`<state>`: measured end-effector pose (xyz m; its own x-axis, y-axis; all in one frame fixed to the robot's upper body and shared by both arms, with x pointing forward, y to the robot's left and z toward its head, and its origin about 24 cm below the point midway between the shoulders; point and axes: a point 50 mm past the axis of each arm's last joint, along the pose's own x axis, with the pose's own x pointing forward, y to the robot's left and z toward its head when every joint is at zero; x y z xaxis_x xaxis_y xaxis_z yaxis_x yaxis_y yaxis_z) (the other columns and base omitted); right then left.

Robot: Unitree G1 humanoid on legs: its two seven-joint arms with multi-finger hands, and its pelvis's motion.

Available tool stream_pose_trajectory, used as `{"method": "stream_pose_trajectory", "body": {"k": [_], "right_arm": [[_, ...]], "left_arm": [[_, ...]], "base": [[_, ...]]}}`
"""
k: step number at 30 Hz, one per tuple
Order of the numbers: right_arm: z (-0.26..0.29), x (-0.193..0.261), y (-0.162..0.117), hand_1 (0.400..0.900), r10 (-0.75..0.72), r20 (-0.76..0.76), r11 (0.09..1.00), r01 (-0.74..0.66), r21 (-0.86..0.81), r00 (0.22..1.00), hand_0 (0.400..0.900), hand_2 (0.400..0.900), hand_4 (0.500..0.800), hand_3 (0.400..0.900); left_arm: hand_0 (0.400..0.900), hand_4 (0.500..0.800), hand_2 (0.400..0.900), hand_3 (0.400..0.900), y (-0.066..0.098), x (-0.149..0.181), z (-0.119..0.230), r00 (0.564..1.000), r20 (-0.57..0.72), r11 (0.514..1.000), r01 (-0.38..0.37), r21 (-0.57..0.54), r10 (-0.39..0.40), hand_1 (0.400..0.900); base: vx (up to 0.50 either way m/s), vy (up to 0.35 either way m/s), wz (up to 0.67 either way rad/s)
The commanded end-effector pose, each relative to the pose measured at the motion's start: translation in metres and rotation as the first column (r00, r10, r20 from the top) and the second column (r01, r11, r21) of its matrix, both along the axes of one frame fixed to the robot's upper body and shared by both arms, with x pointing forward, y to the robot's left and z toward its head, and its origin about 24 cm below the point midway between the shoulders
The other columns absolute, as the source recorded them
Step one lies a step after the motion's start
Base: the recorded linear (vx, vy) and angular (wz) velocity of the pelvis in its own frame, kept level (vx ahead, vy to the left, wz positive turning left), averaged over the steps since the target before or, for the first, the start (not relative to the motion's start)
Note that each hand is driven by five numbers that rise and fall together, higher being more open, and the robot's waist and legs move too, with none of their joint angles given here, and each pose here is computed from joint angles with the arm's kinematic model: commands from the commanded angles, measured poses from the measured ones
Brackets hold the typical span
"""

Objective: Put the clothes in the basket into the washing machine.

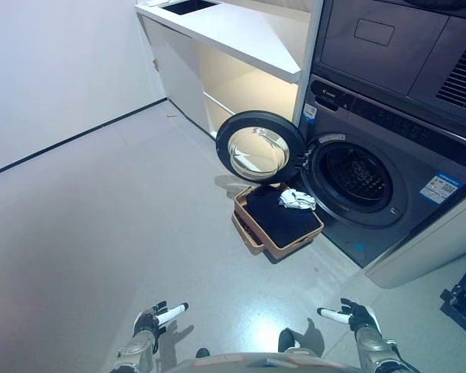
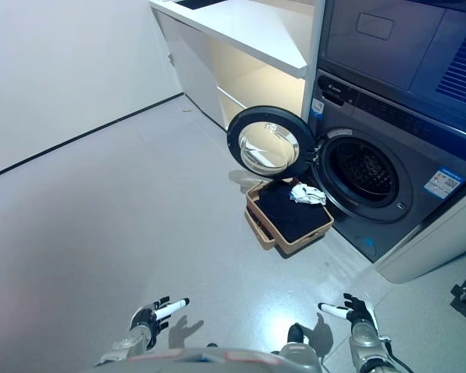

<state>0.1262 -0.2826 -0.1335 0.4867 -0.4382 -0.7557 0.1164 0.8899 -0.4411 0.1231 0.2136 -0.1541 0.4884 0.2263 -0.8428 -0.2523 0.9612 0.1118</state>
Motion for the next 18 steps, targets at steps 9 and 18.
{"method": "stream_pose_trajectory", "body": {"k": [9, 18], "right_arm": [[0.014, 0.039, 0.006, 0.9, 0.041, 0.119, 0.999, -0.037, -0.036, 0.992, 0.9, 0.9, 0.8, 0.9], [0.014, 0.028, -0.009, 0.9, 0.005, 0.093, 0.999, -0.001, -0.046, 0.996, 0.9, 0.9, 0.8, 0.9]], "left_arm": [[0.9, 0.8, 0.9, 0.9, 0.029, 0.03, 0.016, 0.994, 0.096, 0.992, -0.063, 0.106, 0.053, 0.9], [0.9, 0.8, 0.9, 0.9, 0.033, 0.045, 0.024, 0.991, 0.133, 0.993, -0.044, 0.107, 0.03, 0.9]], "base": [[0.001, -0.007, 0.0], [-0.003, -0.096, 0.14]]}}
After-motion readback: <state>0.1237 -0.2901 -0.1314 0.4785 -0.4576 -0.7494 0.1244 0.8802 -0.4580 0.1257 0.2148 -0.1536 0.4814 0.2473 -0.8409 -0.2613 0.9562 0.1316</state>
